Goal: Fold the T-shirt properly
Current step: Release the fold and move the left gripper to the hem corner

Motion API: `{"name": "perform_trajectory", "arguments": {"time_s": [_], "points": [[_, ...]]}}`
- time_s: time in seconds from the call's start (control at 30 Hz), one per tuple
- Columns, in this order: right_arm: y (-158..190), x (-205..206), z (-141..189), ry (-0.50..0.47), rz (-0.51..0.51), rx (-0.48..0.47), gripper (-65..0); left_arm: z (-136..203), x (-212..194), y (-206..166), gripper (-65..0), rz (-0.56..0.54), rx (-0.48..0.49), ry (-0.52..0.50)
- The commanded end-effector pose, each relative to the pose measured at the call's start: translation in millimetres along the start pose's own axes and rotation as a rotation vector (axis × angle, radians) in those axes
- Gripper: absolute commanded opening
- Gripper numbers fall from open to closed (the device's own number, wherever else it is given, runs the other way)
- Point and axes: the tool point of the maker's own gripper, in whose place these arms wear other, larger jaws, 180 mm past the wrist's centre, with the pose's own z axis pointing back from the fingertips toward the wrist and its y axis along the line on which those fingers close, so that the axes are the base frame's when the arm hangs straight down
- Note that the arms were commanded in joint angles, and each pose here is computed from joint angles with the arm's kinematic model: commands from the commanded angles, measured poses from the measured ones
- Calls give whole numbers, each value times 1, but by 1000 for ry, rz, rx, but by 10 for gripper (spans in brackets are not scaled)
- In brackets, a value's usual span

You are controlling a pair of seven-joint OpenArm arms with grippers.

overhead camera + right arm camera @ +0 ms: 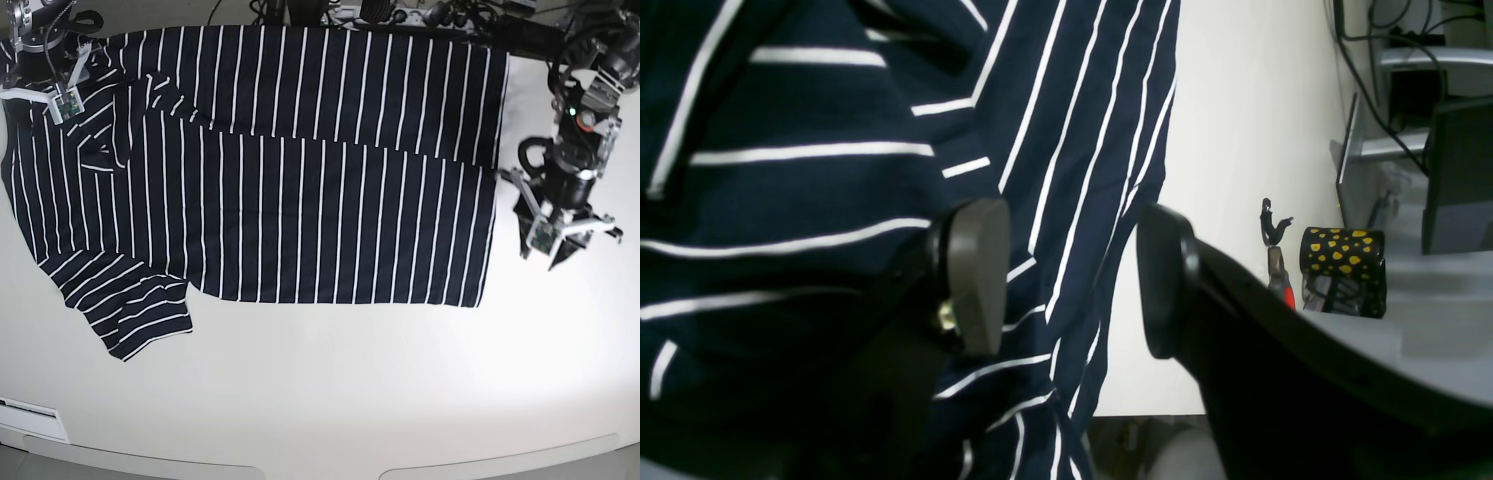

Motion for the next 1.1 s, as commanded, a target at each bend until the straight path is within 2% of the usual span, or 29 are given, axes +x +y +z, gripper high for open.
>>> {"name": "perform_trajectory", "arguments": {"time_s": [0.0, 0.1, 0.23, 0.3, 0.43, 0.7, 0.9, 1.07], "points": [[-8, 6, 2, -26, 12, -28, -317, -8, 12, 28, -402, 54, 56, -41], [-9, 7, 2, -27, 11, -31, -317, -38, 0, 47, -392, 295, 13, -23], [-9, 7, 2, -28, 9, -34, -317, -73, -22, 28, -315, 506, -193, 9], [-9, 7, 2, -29, 9, -34, -317, -85, -28, 14, -303, 602, -300, 22], [-9, 7, 2, -32, 9, -34, -317, -105, -31, 7, -303, 789, -357, 22], [-15, 14, -1, -48, -1, -52, -317, -134, -26, -31, -303, 897, -442, 60], [-21, 22, -5, -66, -12, -72, -317, -142, -36, -80, -303, 891, -525, 171], [-23, 26, -6, -76, -13, -76, -317, -131, -40, -124, -303, 850, -656, 273]]}}
